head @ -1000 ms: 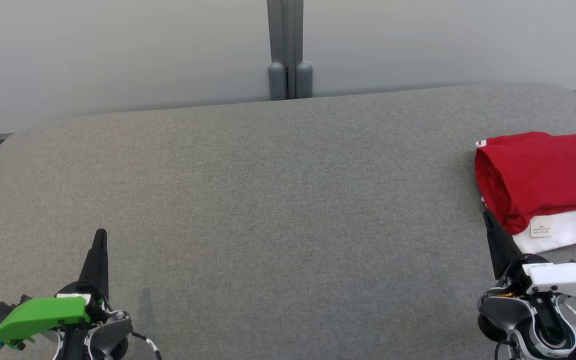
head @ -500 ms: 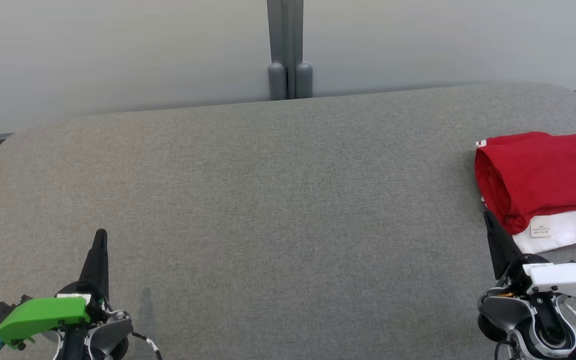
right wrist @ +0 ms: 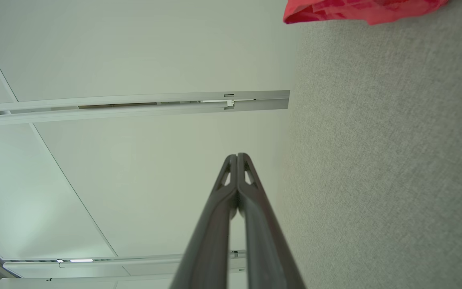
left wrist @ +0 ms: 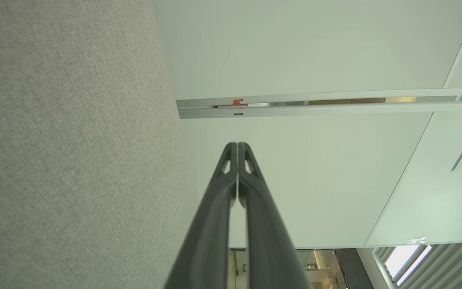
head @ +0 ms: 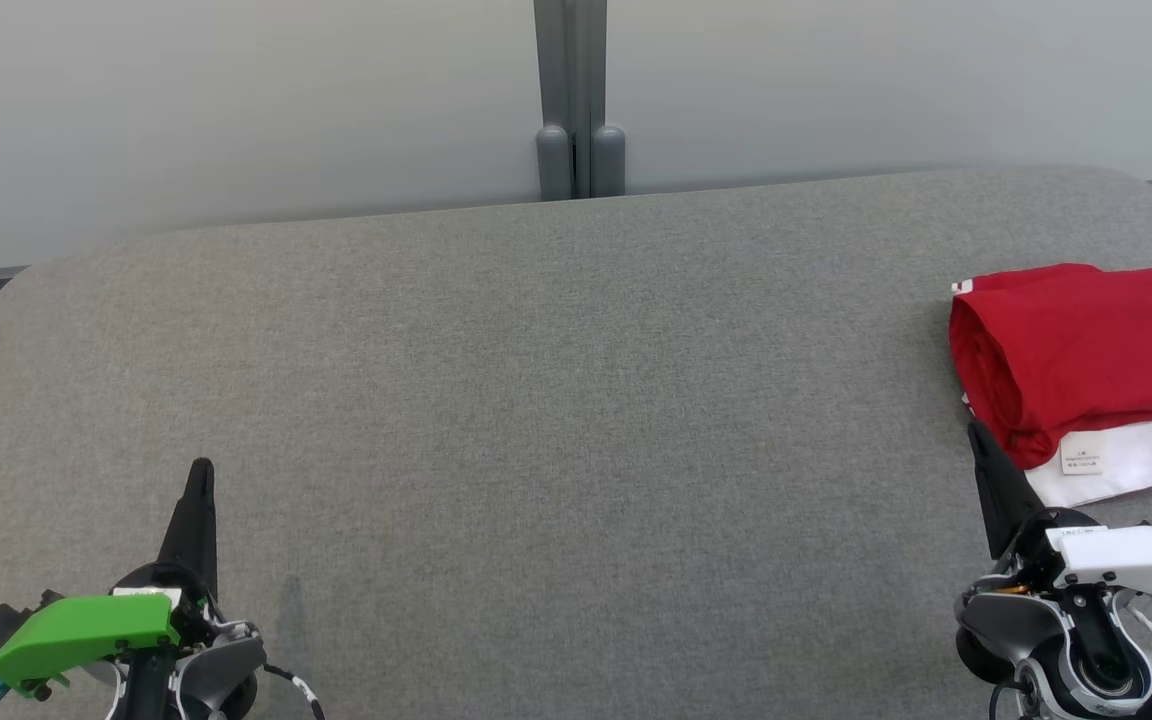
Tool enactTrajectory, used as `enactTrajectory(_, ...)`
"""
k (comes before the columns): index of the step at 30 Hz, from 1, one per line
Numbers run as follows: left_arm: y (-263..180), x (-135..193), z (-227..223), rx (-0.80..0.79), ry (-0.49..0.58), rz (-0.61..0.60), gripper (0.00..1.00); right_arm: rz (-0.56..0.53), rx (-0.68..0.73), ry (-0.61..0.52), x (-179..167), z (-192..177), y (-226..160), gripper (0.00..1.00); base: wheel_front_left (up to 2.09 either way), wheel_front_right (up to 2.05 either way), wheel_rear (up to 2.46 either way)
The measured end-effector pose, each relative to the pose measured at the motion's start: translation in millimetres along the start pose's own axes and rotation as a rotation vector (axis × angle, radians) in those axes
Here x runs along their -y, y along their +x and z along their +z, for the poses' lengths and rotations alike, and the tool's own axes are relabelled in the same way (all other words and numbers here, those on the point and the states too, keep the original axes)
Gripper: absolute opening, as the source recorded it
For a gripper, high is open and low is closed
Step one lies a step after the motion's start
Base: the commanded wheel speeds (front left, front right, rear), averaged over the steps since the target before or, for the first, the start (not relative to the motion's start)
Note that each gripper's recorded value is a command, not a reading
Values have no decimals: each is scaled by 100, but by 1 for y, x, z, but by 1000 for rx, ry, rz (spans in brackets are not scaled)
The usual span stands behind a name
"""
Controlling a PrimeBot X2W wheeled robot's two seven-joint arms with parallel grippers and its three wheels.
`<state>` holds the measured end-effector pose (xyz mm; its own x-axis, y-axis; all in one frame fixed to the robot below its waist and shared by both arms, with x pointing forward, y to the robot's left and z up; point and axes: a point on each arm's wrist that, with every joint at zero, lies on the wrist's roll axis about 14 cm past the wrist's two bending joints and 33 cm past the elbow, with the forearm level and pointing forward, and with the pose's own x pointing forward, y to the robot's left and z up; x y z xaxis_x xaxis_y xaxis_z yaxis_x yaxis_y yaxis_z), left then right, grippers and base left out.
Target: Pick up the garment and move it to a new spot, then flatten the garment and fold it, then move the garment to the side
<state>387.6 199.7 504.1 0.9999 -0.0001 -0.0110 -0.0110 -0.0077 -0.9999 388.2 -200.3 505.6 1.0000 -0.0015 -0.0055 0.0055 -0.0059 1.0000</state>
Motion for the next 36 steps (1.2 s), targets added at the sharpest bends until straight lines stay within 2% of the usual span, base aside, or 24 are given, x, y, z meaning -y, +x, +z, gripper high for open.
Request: enactTrajectory(36,0,0,0,0,-1,0,0,0,0,-1,0,0,0,0,0,0,0)
